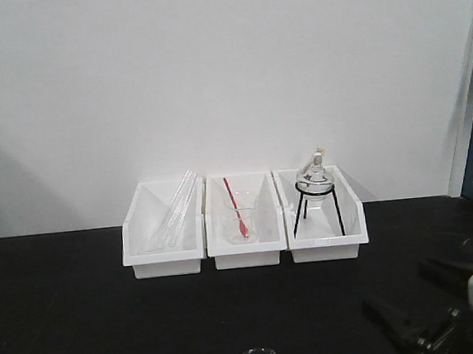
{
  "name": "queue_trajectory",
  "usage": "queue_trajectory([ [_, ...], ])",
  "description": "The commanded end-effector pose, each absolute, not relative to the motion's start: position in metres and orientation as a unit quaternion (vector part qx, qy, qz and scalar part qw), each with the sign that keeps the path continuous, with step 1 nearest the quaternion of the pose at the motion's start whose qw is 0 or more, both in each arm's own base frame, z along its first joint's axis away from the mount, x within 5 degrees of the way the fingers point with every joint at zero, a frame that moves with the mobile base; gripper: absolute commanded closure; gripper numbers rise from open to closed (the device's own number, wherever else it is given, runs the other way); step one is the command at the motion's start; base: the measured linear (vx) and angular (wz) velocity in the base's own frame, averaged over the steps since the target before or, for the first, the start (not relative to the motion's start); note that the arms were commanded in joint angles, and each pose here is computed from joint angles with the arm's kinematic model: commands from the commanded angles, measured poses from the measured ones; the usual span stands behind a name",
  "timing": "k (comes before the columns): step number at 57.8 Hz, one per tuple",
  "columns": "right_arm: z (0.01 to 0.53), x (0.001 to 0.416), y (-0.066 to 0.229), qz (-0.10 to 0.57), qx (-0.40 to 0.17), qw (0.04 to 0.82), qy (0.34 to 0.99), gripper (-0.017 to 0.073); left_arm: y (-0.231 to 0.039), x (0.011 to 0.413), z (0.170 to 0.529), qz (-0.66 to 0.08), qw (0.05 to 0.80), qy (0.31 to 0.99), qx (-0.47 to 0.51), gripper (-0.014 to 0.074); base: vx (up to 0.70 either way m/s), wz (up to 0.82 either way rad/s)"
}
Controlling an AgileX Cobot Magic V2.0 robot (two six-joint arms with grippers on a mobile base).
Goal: Pick beaker and place in left cabinet
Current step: 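Move the right gripper toward the clear glass beaker on the bench, then close the right gripper around the beaker rim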
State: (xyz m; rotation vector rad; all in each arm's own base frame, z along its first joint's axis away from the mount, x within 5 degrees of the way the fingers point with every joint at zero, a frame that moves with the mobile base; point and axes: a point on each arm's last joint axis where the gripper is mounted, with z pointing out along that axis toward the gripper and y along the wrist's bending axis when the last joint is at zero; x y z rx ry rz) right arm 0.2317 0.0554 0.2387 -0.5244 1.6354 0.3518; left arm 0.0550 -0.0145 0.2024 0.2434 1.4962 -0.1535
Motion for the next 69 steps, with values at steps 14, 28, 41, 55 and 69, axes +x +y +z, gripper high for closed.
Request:
queue_trajectory([
  [14,0.179,0.258,0.077,0.290,-0.278,0.596,0.695,-0.0052,-0.014,0.054,0.206,-0.077,0.752,0.647,0.102,0.0592,0.00,0.00],
  [28,0.149,0.283,0.083,0.318,-0.287,0.627,0.651,-0.0043,-0.014,0.054,0.206,-0.077,0.752,0.647,0.102,0.0592,0.00,0.00],
  [41,0.137,0.307,0.114,0.336,-0.321,0.615,0.637,-0.0038,-0.014,0.054,0.206,-0.077,0.752,0.647,0.102,0.0592,0.00,0.00],
  [55,0.119,0.321,0.151,0.338,-0.320,0.598,0.653,-0.0035,-0.014,0.054,0.206,-0.077,0.752,0.647,0.102,0.0592,0.00,0.00],
  [69,0.101,0.330,0.175,0.347,-0.307,0.595,0.657,-0.0035,-0.014,0.054,0.206,-0.077,0.752,0.647,0.102,0.0592,0.00,0.00],
])
